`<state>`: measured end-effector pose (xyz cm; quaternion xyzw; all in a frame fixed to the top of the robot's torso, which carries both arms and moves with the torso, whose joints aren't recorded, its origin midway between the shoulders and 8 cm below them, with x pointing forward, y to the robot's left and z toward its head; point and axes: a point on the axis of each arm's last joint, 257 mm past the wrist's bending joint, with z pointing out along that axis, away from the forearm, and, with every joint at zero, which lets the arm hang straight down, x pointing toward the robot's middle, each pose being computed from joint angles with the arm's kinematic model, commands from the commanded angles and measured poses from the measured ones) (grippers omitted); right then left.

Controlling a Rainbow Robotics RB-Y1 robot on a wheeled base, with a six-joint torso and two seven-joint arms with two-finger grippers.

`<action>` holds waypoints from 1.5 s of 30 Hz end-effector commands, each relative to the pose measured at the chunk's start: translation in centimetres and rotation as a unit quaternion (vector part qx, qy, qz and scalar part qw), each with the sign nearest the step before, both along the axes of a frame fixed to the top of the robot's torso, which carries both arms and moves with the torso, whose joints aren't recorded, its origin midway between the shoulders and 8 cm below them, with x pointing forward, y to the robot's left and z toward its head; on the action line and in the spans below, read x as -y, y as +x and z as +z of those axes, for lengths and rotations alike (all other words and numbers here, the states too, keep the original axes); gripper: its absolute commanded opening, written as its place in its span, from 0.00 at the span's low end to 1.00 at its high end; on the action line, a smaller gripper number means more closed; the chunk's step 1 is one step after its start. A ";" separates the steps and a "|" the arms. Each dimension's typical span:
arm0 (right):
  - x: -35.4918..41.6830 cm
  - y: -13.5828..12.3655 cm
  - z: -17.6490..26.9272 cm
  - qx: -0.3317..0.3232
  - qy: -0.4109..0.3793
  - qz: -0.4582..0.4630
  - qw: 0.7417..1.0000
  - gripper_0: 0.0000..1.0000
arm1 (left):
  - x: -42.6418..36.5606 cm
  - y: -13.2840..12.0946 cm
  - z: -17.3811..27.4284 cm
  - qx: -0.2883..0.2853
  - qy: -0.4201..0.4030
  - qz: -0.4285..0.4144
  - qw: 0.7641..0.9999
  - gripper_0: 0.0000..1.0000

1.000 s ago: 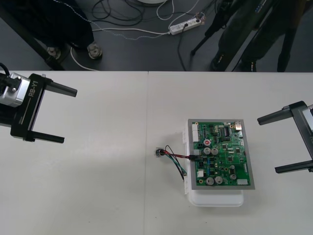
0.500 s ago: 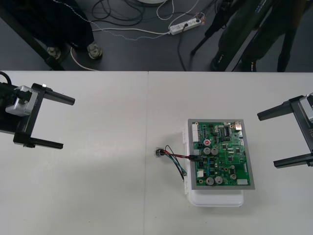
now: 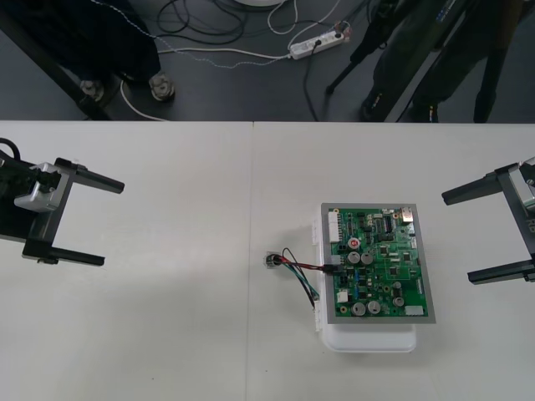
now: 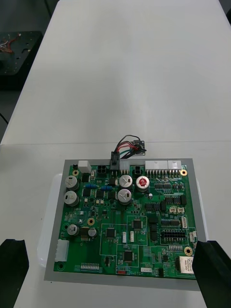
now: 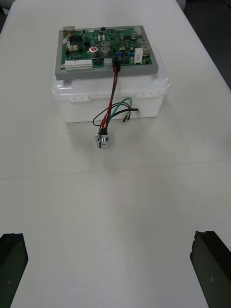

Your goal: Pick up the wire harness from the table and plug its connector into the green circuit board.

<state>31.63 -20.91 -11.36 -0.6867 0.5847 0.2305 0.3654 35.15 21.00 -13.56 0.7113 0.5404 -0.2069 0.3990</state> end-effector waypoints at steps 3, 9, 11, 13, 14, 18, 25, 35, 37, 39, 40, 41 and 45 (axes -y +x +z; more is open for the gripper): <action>0.3 1.0 1.6 0.030 -0.001 -0.002 1.000 1.00 | -1.9 -0.8 -0.4 -0.033 0.027 0.023 0.999 1.00; 0.3 1.0 1.6 0.030 -0.001 -0.002 1.000 1.00 | -1.9 -0.8 -0.4 -0.033 0.028 0.022 0.999 1.00; 0.3 1.0 1.6 0.030 -0.001 -0.002 1.000 1.00 | -1.9 -0.8 -0.4 -0.033 0.028 0.022 0.999 1.00; 0.3 1.0 1.6 0.030 -0.001 -0.002 1.000 1.00 | -1.9 -0.8 -0.4 -0.033 0.028 0.022 0.999 1.00; 0.3 1.0 1.6 0.030 -0.001 -0.002 1.000 1.00 | -1.9 -0.8 -0.4 -0.033 0.028 0.022 0.999 1.00; 0.3 1.0 1.6 0.030 -0.001 -0.002 1.000 1.00 | -1.9 -0.8 -0.4 -0.033 0.028 0.022 0.999 1.00; 0.3 1.0 1.6 0.030 -0.001 -0.002 1.000 1.00 | -1.9 -0.8 -0.4 -0.033 0.028 0.022 0.999 1.00; 0.3 1.0 1.6 0.030 -0.001 -0.002 1.000 1.00 | -1.9 -0.8 -0.4 -0.033 0.028 0.022 0.999 1.00; 0.3 1.0 1.6 0.030 -0.001 -0.002 1.000 1.00 | -1.9 -0.8 -0.4 -0.033 0.028 0.022 0.999 1.00; 0.3 1.0 1.6 0.030 -0.001 -0.002 1.000 1.00 | -1.9 -0.8 -0.4 -0.033 0.028 0.022 0.999 1.00; 0.3 1.0 1.6 0.030 -0.001 -0.002 1.000 1.00 | -1.9 -0.8 -0.4 -0.033 0.028 0.022 0.999 1.00; 0.3 1.0 1.6 0.030 -0.001 -0.002 1.000 1.00 | -1.9 -0.8 -0.4 -0.033 0.028 0.022 0.999 1.00; 0.3 1.0 1.6 0.030 -0.001 -0.002 1.000 1.00 | -1.9 -0.8 -0.4 -0.033 0.028 0.022 0.999 1.00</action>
